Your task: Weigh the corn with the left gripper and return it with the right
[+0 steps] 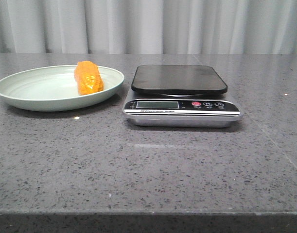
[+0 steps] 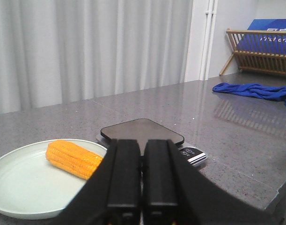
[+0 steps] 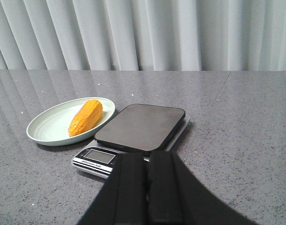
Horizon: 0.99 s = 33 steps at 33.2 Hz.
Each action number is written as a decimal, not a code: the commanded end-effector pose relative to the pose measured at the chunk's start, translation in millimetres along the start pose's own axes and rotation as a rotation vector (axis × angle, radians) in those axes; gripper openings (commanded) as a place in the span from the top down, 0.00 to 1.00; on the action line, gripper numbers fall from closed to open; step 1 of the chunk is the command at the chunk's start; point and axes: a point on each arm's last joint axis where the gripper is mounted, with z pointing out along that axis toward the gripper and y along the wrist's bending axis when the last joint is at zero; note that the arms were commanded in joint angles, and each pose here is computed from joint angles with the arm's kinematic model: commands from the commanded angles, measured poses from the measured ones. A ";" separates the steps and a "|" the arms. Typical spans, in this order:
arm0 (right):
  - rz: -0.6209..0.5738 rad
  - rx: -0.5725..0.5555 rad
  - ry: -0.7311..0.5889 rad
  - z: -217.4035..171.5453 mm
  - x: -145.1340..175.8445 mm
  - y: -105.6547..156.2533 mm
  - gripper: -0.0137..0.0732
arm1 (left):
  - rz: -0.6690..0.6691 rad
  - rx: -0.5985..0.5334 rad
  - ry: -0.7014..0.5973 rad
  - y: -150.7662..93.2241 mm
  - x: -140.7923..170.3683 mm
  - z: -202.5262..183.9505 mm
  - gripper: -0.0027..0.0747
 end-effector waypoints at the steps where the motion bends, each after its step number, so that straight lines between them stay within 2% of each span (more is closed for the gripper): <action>1: -0.018 -0.026 -0.102 -1.4 -15.8 3.8 0.68 | -0.009 0.023 -0.089 -2.1 -14.7 -0.8 0.79; 15: -0.018 -0.026 -0.102 -1.4 -15.8 3.8 0.68 | -0.009 0.023 -0.087 -2.1 -14.1 -0.6 0.79; 20: -0.018 -0.026 -0.102 -1.4 -15.8 3.8 0.68 | -0.038 0.002 -0.047 -0.9 -0.2 2.6 0.79; 22: -0.018 -0.026 -0.102 -1.4 -15.8 3.8 0.68 | -0.054 -0.046 -0.025 1.7 7.5 4.0 0.79; 26: -0.018 -0.026 -0.102 -1.4 -15.8 3.8 0.68 | -0.034 -0.211 -0.023 11.1 20.1 5.0 0.79; 33: -0.018 -0.026 -0.102 -1.4 -15.8 3.8 0.68 | -0.009 -0.479 -0.146 24.2 38.2 -4.6 0.79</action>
